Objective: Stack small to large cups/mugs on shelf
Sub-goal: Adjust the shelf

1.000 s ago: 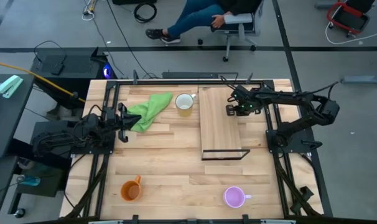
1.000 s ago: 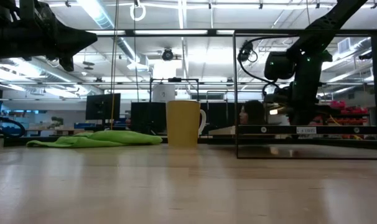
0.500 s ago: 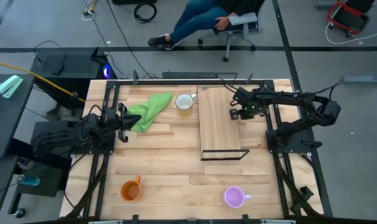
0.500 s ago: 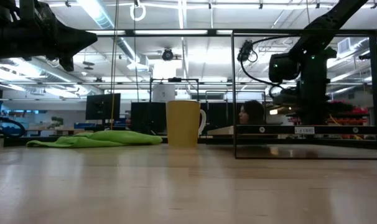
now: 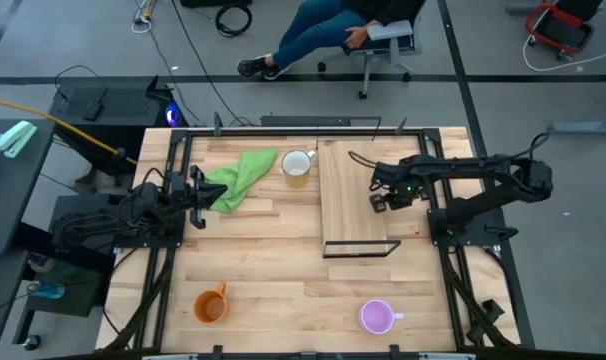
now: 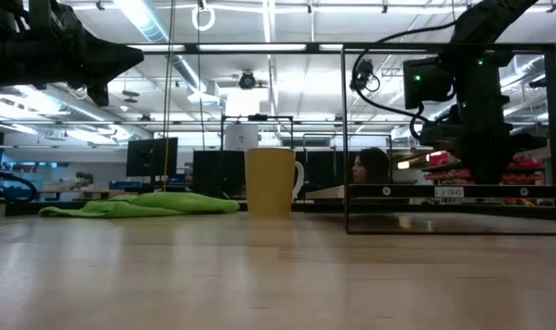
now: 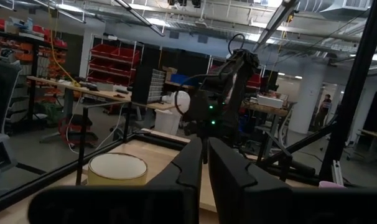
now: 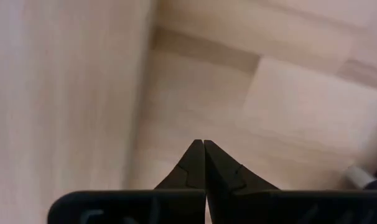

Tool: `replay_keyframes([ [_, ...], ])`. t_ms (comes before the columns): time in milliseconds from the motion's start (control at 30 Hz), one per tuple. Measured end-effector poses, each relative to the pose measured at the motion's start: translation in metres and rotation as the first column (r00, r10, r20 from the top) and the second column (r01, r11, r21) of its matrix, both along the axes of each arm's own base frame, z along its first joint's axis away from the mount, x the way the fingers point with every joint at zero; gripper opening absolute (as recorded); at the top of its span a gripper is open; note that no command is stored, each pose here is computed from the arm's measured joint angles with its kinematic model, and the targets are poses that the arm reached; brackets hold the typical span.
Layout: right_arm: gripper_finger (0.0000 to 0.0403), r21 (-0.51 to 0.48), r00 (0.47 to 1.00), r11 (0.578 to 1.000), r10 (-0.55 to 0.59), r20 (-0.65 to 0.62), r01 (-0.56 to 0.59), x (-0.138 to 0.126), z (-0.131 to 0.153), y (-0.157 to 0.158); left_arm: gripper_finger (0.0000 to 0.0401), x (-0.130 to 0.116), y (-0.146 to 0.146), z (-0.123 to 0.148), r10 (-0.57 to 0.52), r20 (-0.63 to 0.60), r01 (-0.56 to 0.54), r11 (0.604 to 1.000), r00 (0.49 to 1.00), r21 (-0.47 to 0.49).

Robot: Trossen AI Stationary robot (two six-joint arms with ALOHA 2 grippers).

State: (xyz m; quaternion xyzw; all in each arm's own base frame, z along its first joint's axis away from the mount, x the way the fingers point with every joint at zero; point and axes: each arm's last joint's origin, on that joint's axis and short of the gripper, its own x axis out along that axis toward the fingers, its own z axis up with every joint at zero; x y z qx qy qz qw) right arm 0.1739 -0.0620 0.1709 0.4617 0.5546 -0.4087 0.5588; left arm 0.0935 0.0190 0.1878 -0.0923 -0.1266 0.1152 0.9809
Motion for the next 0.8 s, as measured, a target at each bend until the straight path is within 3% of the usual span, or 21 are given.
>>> replay_keyframes([
  [533, 0.0000, -0.018, 0.987, 0.999, 0.042, 0.156, -0.039, 0.022, 0.001, 0.020, 0.0035, 0.000, 0.000, 0.000, 0.000, 0.000, 0.000, 1.000, 1.000, 0.000],
  [800, 0.0000, -0.019, 0.987, 0.999, 0.049, 0.152, -0.047, 0.026, -0.004, 0.019, 0.0029, 0.000, 0.000, 0.000, -0.001, 0.000, 0.001, 1.000, 1.000, 0.001],
])
